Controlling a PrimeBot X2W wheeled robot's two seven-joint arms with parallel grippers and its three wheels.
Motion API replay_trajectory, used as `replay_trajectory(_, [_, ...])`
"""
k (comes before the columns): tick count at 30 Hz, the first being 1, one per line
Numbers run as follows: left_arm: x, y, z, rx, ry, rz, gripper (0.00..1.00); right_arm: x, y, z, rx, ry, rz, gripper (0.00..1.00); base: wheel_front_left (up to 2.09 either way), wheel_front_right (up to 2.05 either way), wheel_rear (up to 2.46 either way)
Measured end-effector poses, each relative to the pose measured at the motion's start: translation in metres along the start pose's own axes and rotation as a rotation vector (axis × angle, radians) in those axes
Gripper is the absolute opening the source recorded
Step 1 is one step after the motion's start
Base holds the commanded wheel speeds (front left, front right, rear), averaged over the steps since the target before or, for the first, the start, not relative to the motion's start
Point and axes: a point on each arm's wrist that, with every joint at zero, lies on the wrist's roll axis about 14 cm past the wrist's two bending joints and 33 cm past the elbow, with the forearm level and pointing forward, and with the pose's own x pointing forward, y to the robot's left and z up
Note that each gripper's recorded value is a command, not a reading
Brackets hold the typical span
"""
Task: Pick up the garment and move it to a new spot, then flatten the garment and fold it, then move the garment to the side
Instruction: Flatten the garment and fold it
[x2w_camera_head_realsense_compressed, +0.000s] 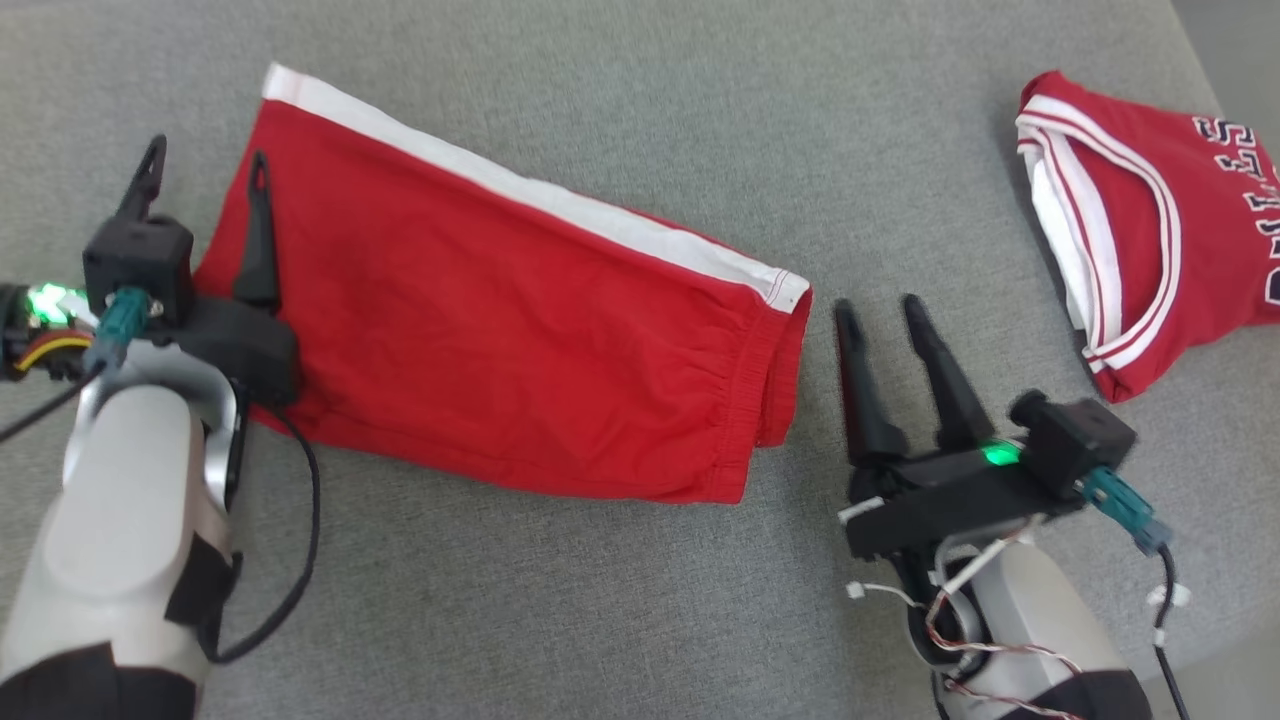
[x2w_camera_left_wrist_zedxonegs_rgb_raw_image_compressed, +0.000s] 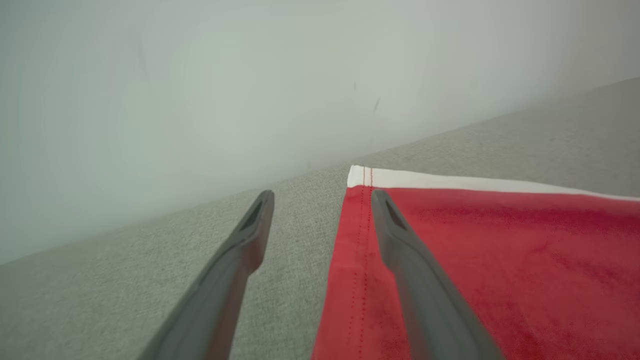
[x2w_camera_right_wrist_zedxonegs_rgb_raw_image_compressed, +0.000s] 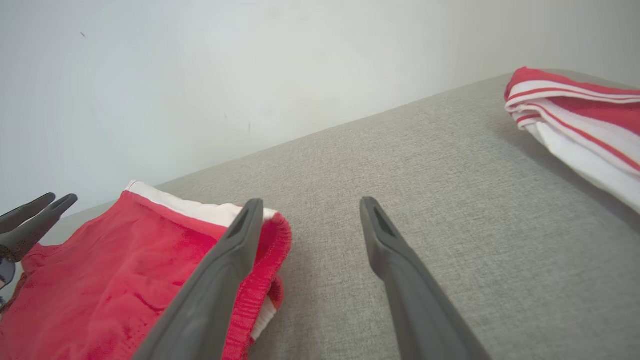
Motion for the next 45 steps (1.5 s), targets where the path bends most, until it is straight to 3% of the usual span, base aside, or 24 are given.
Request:
replay_trajectory(15, [-0.055, -0.007, -0.013, -0.095, 0.067, 0.040, 1.00, -0.030, -0.009, 0.012, -0.036, -0.027, -0.046, 1.00, 0.00, 0.00, 0.00])
replay_trajectory(28, [-0.064, -0.011, -0.046, -0.132, 0.198, 0.070, 1.00, -0.040, -0.012, 0.012, -0.033, -0.025, -0.057, 1.00, 0.00, 0.00, 0.00])
replay_trajectory(29, [-0.064, -0.012, -0.048, -0.132, 0.208, 0.069, 0.50, -0.041, -0.012, 0.012, -0.033, -0.024, -0.059, 1.00, 0.00, 0.00, 0.00])
replay_trajectory(30, [-0.064, -0.012, -0.050, -0.132, 0.216, 0.069, 0.10, -0.041, -0.013, 0.012, -0.031, -0.024, -0.061, 1.00, 0.00, 0.00, 0.00])
replay_trajectory(31, [-0.064, -0.013, -0.051, -0.131, 0.222, 0.070, 0.00, -0.042, -0.013, 0.012, -0.030, -0.023, -0.063, 1.00, 0.00, 0.00, 0.00])
replay_trajectory(45, [-0.083, -0.011, -0.046, -0.172, 0.227, 0.097, 0.00, -0.044, -0.003, 0.017, 0.000, -0.041, -0.038, 1.00, 0.00, 0.00, 0.00])
